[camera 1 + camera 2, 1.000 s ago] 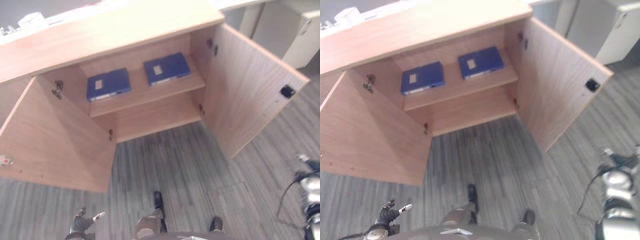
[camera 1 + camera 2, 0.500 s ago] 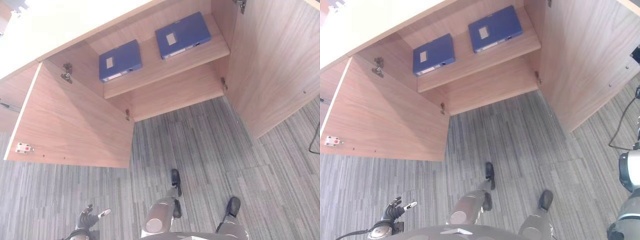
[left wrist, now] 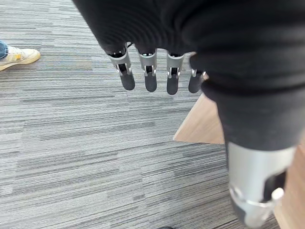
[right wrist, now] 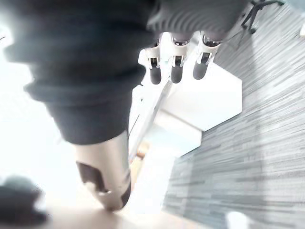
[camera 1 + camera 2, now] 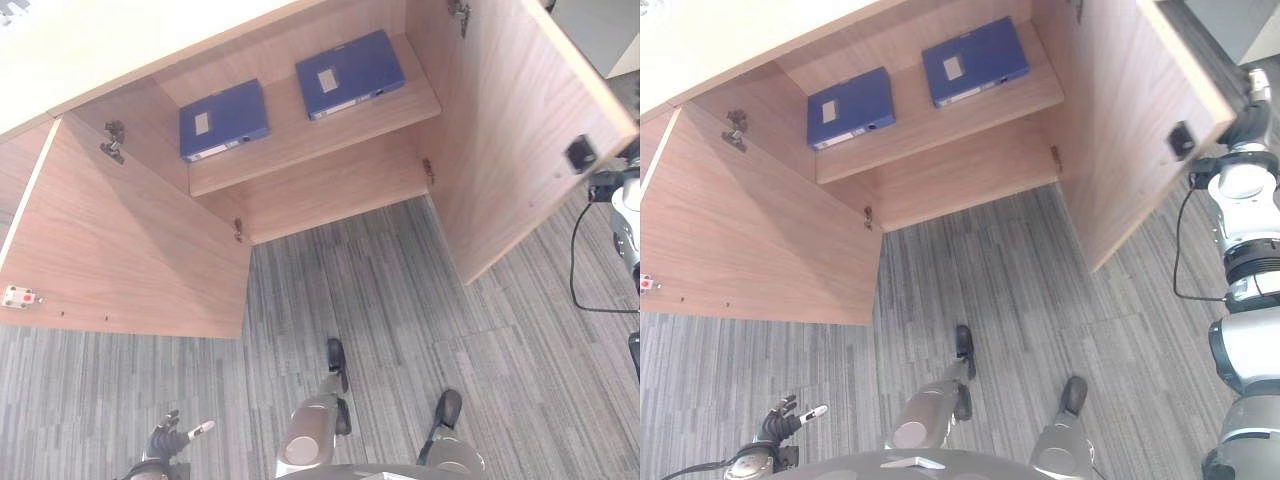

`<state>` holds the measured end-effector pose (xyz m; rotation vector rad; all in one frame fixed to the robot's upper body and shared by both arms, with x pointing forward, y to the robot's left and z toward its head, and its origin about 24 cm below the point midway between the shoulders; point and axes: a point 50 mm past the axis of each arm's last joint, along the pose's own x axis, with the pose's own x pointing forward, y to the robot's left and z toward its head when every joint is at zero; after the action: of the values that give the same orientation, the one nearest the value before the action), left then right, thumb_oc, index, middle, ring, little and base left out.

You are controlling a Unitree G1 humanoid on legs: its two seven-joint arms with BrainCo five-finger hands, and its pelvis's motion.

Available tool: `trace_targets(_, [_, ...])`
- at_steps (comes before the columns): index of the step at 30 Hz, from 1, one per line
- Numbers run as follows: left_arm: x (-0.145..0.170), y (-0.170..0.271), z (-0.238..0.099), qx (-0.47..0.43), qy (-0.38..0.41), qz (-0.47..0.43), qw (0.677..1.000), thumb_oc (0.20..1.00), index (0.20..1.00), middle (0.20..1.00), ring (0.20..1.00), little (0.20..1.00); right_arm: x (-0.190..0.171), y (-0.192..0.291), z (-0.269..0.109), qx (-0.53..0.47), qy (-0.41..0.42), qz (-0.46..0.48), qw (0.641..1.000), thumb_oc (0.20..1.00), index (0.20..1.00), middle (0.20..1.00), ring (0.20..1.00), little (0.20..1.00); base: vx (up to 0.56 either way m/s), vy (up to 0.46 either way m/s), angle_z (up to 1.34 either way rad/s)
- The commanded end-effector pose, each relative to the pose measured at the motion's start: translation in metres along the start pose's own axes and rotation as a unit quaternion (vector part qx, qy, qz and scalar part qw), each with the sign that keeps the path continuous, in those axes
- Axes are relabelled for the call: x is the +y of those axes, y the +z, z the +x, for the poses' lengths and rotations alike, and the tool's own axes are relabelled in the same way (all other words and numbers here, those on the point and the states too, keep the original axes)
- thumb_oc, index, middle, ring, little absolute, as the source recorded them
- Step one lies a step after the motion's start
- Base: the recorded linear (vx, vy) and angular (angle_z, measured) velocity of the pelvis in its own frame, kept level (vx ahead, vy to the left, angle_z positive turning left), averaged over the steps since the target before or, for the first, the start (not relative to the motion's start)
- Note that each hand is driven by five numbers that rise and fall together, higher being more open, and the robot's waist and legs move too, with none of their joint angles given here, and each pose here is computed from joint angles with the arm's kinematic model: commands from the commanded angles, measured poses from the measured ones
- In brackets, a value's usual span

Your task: Put the empty folder in the office cabinet

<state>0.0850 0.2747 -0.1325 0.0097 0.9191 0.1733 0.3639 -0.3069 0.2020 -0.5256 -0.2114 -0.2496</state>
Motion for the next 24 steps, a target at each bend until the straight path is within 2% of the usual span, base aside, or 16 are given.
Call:
trace_targets(1, [0.015,0.021,0.005,-0.024,0.022,0.026,0.999,1.0,1.0,1.0,1.0,1.0,0.058,0.017,-0.01,-0.08,0.115,0.023,0.99,1.0,1.0,1.0,1.0,1.0,0.0,0.0,0.0])
trace_targets(6, [0.01,0.022,0.006,-0.03,0.029,0.018,0.999,1.0,1.0,1.0,1.0,1.0,0.111,0.004,-0.036,-0.074,0.184,0.052,0.979,1.0,1.0,1.0,1.0,1.0,0.02,0.001,0.09])
trace_targets(9, [0.009,0.023,0.007,-0.033,0.03,0.012,0.999,1.0,1.0,1.0,1.0,1.0,0.121,-0.001,-0.041,-0.064,0.193,0.066,0.977,1.0,1.0,1.0,1.0,1.0,0.04,-0.005,0.17])
trace_targets(10, [0.004,0.028,0.009,-0.041,0.028,0.008,0.999,1.0,1.0,1.0,1.0,1.0,0.15,0.001,-0.05,-0.061,0.228,0.082,0.968,1.0,1.0,1.0,1.0,1.0,0.07,-0.026,0.09])
trace_targets(11, [0.004,0.028,0.009,-0.041,0.028,0.008,0.999,1.0,1.0,1.0,1.0,1.0,0.15,0.001,-0.05,-0.061,0.228,0.082,0.968,1.0,1.0,1.0,1.0,1.0,0.09,-0.036,0.34])
trace_targets(14, [0.008,0.034,0.01,-0.048,0.035,0.01,0.998,1.0,1.0,1.0,1.0,1.0,0.182,0.015,-0.049,-0.062,0.257,0.095,0.96,1.0,1.0,1.0,1.0,1.0,0.07,-0.072,0.55])
trace_targets(21, [0.026,0.043,0.009,-0.053,0.073,0.022,0.996,1.0,1.0,1.0,1.0,1.0,0.203,0.016,-0.044,-0.023,0.245,0.12,0.962,1.0,1.0,1.0,1.0,1.0,0.03,-0.056,0.24])
trace_targets(24, [0.047,0.046,0.003,-0.058,0.129,0.056,0.988,1.0,1.0,1.0,1.0,1.0,0.207,-0.018,-0.062,0.027,0.258,0.097,0.961,1.0,1.0,1.0,1.0,1.0,0.02,-0.064,0.03])
